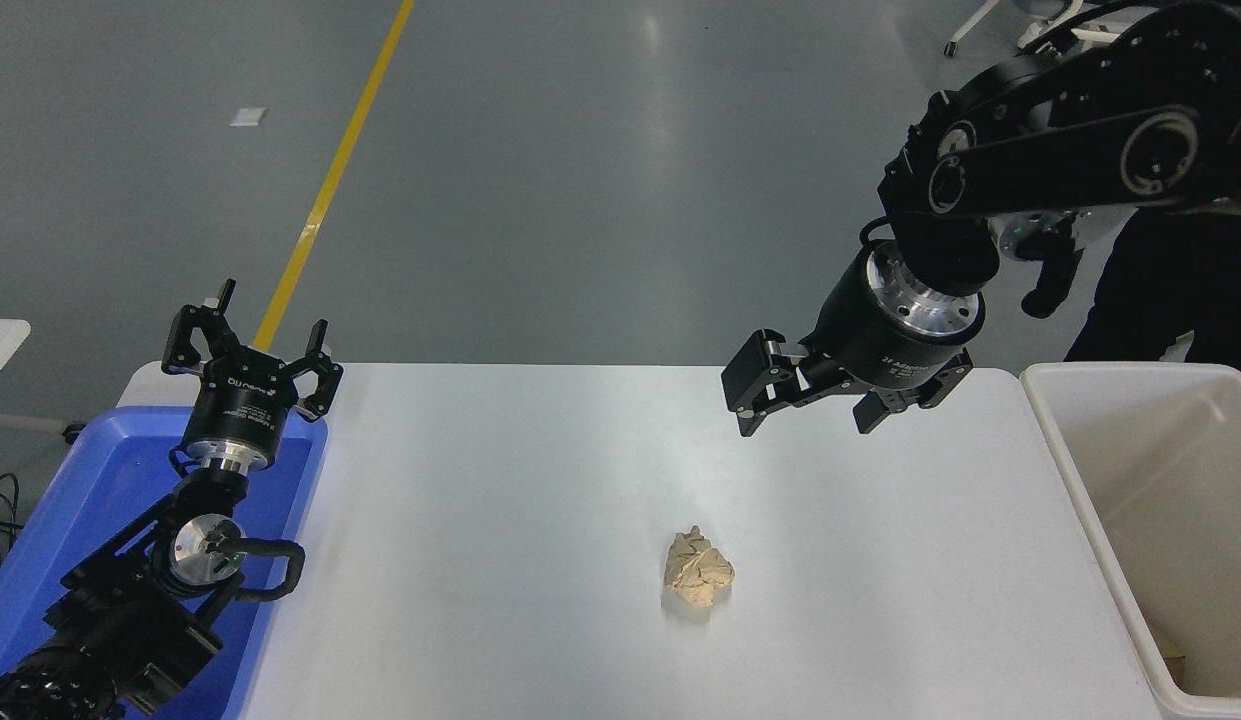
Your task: Pick up paper ball place in dustbin
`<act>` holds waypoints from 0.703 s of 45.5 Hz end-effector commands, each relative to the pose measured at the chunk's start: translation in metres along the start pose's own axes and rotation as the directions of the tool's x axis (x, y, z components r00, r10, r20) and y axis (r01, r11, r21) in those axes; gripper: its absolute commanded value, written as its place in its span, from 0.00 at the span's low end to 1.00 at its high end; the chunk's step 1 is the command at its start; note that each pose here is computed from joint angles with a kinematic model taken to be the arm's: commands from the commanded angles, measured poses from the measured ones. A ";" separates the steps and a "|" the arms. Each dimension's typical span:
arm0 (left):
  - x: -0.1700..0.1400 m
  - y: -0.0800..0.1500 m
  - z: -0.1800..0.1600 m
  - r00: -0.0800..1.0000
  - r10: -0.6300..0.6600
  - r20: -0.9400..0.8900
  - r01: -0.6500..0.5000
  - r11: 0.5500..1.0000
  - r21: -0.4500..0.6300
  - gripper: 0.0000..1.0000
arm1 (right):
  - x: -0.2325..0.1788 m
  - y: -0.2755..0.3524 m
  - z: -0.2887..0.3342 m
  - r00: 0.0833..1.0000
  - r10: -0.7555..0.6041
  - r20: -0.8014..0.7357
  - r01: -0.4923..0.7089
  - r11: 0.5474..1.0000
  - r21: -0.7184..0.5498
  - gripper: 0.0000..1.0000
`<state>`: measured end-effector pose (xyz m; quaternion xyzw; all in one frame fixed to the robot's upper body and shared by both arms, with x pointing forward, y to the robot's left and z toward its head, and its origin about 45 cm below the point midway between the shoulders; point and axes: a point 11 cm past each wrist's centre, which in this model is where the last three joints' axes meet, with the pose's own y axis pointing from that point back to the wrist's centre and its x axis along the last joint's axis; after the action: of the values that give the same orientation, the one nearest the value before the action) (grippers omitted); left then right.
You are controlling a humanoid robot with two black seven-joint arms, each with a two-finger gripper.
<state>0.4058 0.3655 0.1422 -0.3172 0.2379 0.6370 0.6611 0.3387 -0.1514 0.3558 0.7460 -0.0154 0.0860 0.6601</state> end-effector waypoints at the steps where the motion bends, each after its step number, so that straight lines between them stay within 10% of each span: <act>1: 0.000 0.000 0.000 1.000 -0.001 0.000 0.001 1.000 0.000 0.98 | -0.001 -0.002 -0.001 1.000 -0.006 -0.005 0.006 1.000 -0.002 1.00; 32: 0.000 0.000 0.000 1.000 -0.001 -0.001 0.001 1.000 -0.001 0.98 | 0.012 -0.011 -0.009 1.000 0.010 0.012 -0.010 1.000 0.019 1.00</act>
<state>0.4058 0.3655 0.1423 -0.3173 0.2379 0.6369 0.6612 0.3425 -0.1414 0.3467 0.7476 -0.0086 0.0872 0.6583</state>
